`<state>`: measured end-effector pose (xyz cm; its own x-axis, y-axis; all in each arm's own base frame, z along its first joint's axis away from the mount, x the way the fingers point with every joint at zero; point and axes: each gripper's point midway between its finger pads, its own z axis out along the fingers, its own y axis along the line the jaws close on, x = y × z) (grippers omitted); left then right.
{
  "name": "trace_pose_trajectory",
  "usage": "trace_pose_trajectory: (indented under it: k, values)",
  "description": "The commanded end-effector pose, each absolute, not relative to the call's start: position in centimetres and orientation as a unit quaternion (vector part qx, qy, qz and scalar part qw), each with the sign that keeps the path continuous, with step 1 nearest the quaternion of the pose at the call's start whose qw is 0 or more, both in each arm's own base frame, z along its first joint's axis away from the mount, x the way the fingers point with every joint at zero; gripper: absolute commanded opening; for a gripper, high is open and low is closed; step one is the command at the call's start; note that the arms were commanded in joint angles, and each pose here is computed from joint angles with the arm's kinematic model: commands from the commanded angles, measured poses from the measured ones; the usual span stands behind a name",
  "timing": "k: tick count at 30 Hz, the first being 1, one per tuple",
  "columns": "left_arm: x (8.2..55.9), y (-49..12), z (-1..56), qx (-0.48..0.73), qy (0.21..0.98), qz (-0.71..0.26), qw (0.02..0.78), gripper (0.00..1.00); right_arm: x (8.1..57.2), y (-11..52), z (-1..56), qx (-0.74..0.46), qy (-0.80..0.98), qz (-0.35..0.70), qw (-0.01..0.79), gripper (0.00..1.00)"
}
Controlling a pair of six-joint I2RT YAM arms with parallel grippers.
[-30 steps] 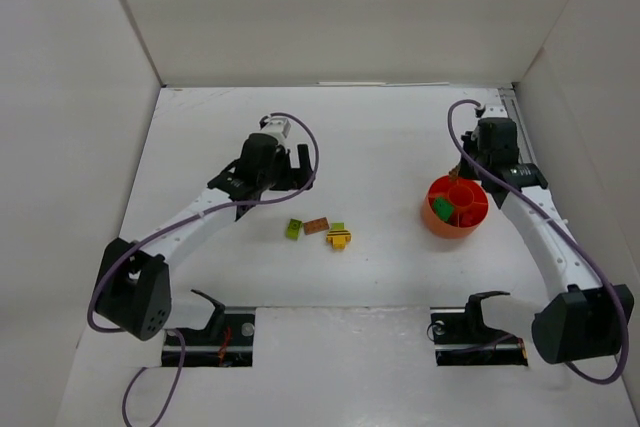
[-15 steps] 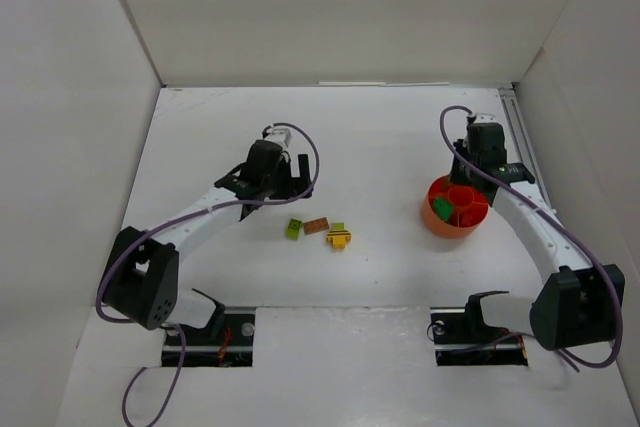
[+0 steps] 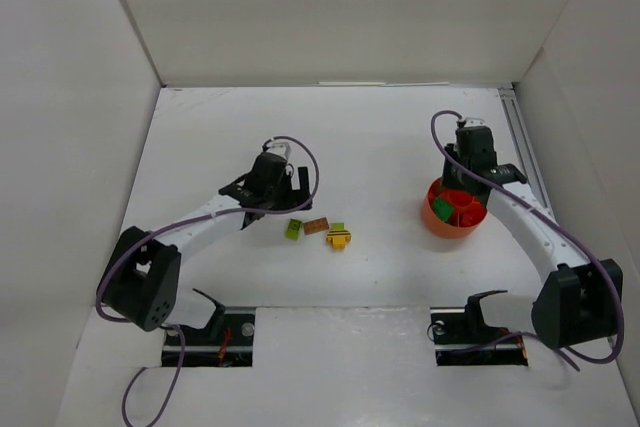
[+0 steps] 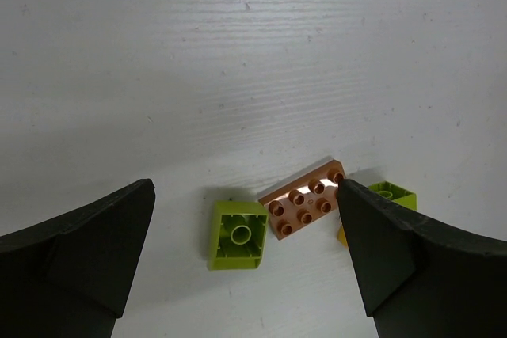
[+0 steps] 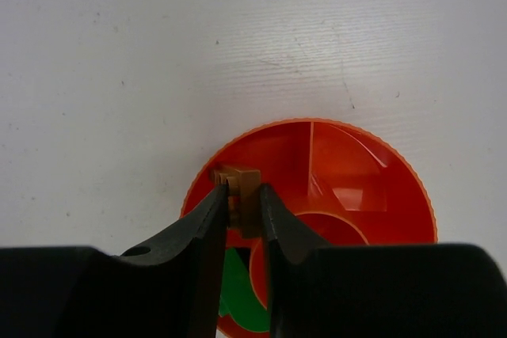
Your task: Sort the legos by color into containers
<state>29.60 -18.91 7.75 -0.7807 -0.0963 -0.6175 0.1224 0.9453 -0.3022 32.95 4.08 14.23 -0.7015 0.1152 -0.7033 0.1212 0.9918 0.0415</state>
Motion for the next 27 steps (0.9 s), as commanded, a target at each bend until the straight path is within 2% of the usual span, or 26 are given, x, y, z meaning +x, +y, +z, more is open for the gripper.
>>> trace_pose_trajectory:
  k: [1,7,9,11,13,15,16,20,22,27]
  values:
    - [29.4,-18.5,8.8,-0.012,0.924,-0.169,0.344,1.0,33.3,4.6,15.4,0.065,0.914,-0.003,0.4,0.28]
    - [28.7,-17.7,9.9,-0.033,0.916,-0.171,0.361,1.0,32.9,4.5,17.1,0.061,0.907,-0.012,0.416,0.44]
    - [28.6,-17.7,10.7,-0.045,0.912,-0.18,0.365,1.0,33.2,4.6,18.7,0.044,0.899,-0.016,0.435,0.44]
    - [28.2,-17.4,11.2,-0.065,0.909,-0.187,0.368,1.0,33.3,5.9,20.3,-0.021,0.887,-0.003,0.462,0.45]
    - [27.8,-17.0,12.3,-0.083,0.903,-0.193,0.375,1.0,33.7,8.9,22.5,-0.126,0.858,0.018,0.497,0.49]
    - [27.4,-16.7,12.9,-0.109,0.899,-0.198,0.375,1.0,32.6,14.2,23.3,-0.231,0.83,0.095,0.499,0.56]
    - [26.9,-16.2,12.9,-0.12,0.901,-0.192,0.37,1.0,32.3,16.3,24.0,-0.271,0.813,0.123,0.501,0.62]
    - [25.4,-14.7,14.9,-0.176,0.886,-0.209,0.374,1.0,30.3,26.1,21.8,-0.432,0.741,0.179,0.482,0.75]
    - [24.5,-14.5,14.6,-0.191,0.886,-0.224,0.357,1.0,28.4,30.0,20.2,-0.487,0.713,0.197,0.465,0.76]
    - [22.3,-14.1,13.9,-0.206,0.886,-0.24,0.34,1.0,28.0,35.8,14.8,-0.579,0.665,0.194,0.429,0.77]
